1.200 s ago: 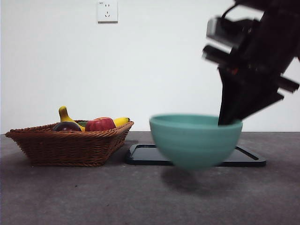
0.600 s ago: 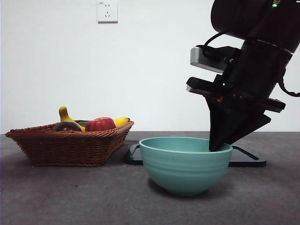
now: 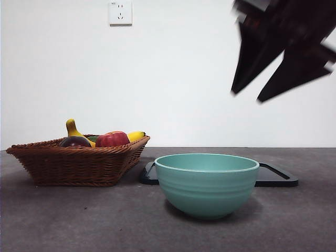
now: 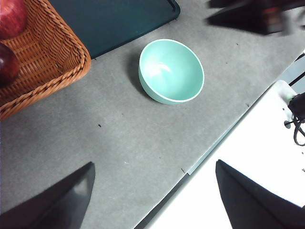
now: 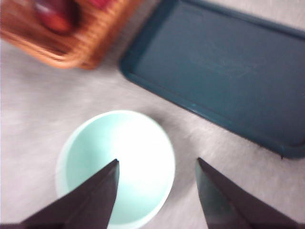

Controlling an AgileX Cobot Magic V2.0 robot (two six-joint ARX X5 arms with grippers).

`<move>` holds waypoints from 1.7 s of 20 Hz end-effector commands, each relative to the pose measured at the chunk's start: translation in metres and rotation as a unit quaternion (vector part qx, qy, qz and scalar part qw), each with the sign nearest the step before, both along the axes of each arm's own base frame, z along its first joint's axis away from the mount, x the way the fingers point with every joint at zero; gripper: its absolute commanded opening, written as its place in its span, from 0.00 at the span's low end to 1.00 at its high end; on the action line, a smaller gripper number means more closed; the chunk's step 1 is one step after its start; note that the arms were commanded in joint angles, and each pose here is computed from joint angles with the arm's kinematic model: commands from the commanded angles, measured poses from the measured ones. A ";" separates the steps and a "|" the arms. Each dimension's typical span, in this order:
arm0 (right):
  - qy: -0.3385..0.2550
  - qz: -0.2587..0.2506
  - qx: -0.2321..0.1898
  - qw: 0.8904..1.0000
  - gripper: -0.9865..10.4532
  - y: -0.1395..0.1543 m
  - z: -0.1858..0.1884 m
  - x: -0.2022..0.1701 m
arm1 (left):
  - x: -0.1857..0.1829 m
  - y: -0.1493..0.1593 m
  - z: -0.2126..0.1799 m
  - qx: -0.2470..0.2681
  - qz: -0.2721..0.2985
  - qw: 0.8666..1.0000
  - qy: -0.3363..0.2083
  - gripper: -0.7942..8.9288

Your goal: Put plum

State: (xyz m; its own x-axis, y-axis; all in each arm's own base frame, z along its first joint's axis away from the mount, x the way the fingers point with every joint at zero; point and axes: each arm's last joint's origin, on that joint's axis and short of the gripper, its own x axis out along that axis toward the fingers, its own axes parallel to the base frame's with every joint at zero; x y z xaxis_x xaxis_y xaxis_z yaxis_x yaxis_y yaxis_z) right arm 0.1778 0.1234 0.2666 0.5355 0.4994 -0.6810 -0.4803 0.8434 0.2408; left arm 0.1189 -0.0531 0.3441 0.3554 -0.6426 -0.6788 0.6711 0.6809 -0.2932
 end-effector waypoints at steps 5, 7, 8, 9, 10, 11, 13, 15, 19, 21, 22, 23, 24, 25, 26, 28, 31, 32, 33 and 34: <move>0.011 0.060 0.056 0.997 0.31 -0.031 0.032 -0.057 | 0.001 -0.001 0.004 -0.003 -0.006 1.000 -0.008 0.49; 0.029 0.080 0.068 0.994 0.31 -0.039 0.034 -0.071 | 0.001 -0.001 0.004 -0.003 -0.006 1.000 -0.008 0.49; 0.040 0.087 0.070 0.993 0.31 -0.042 0.034 -0.077 | 0.001 -0.001 0.004 -0.003 -0.006 1.000 -0.008 0.49; 0.048 0.088 0.067 0.993 0.31 -0.045 0.033 -0.081 | 0.001 -0.001 0.004 -0.003 -0.006 1.000 -0.008 0.49; 0.052 0.089 0.063 0.993 0.31 -0.047 0.033 -0.084 | 0.001 -0.001 0.004 -0.003 -0.006 1.000 -0.008 0.49; 0.055 0.089 0.061 0.993 0.31 -0.048 0.032 -0.085 | 0.001 -0.001 0.004 -0.003 -0.006 1.000 -0.008 0.49; 0.057 0.088 0.060 0.993 0.31 -0.048 0.032 -0.085 | 0.001 -0.001 0.004 -0.003 -0.006 1.000 -0.008 0.49; 0.058 0.088 0.059 0.993 0.31 -0.048 0.032 -0.085 | 0.001 -0.001 0.004 -0.003 -0.005 1.000 -0.006 0.49; 0.058 0.088 0.059 0.993 0.31 -0.048 0.032 -0.085 | 0.001 -0.001 0.004 -0.003 -0.005 1.000 -0.006 0.49; 0.058 0.088 0.059 0.993 0.31 -0.048 0.032 -0.085 | 0.001 -0.001 0.004 -0.003 -0.005 1.000 -0.006 0.49; 0.058 0.088 0.059 0.993 0.31 -0.048 0.032 -0.085 | 0.001 -0.001 0.004 -0.003 -0.005 1.000 -0.006 0.49; 0.058 0.088 0.059 0.993 0.31 -0.048 0.032 -0.085 | 0.001 -0.001 0.004 -0.003 -0.005 1.000 -0.007 0.47; 0.058 0.088 0.059 0.993 0.26 -0.048 0.032 -0.085 | 0.001 -0.001 0.004 -0.003 -0.005 1.000 -0.007 0.38; 0.058 0.088 0.059 0.993 0.16 -0.048 0.032 -0.085 | 0.001 -0.001 0.004 -0.003 -0.005 1.000 -0.007 0.27; 0.056 0.088 0.057 0.993 0.08 -0.048 0.032 -0.085 | 0.001 -0.001 0.004 -0.003 -0.005 1.000 -0.007 0.14; 0.054 0.087 0.055 0.993 0.09 -0.048 0.032 -0.085 | 0.001 -0.001 0.004 -0.003 -0.005 1.000 -0.007 0.09; 0.053 0.087 0.056 0.993 0.09 -0.048 0.032 -0.085 | 0.001 -0.001 0.004 -0.003 -0.005 1.000 -0.006 0.09; 0.053 0.087 0.056 0.993 0.09 -0.048 0.032 -0.085 | 0.001 -0.001 0.004 -0.003 -0.005 1.000 -0.007 0.09; 0.052 0.087 0.056 0.993 0.09 -0.048 0.032 -0.084 | 0.001 -0.001 0.004 -0.003 -0.005 1.000 -0.007 0.09; 0.052 0.087 0.056 0.993 0.09 -0.048 0.032 -0.084 | 0.001 -0.001 0.004 -0.003 -0.005 1.000 -0.007 0.09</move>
State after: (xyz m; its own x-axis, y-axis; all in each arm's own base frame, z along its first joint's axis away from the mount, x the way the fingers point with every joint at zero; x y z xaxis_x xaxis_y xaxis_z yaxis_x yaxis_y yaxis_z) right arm 0.0929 0.0744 0.2952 0.3589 0.6451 -0.6745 -0.5703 0.7237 0.3887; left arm 0.1189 -0.0531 0.3441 0.3554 -0.6426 -0.6788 0.6706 0.6812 -0.2937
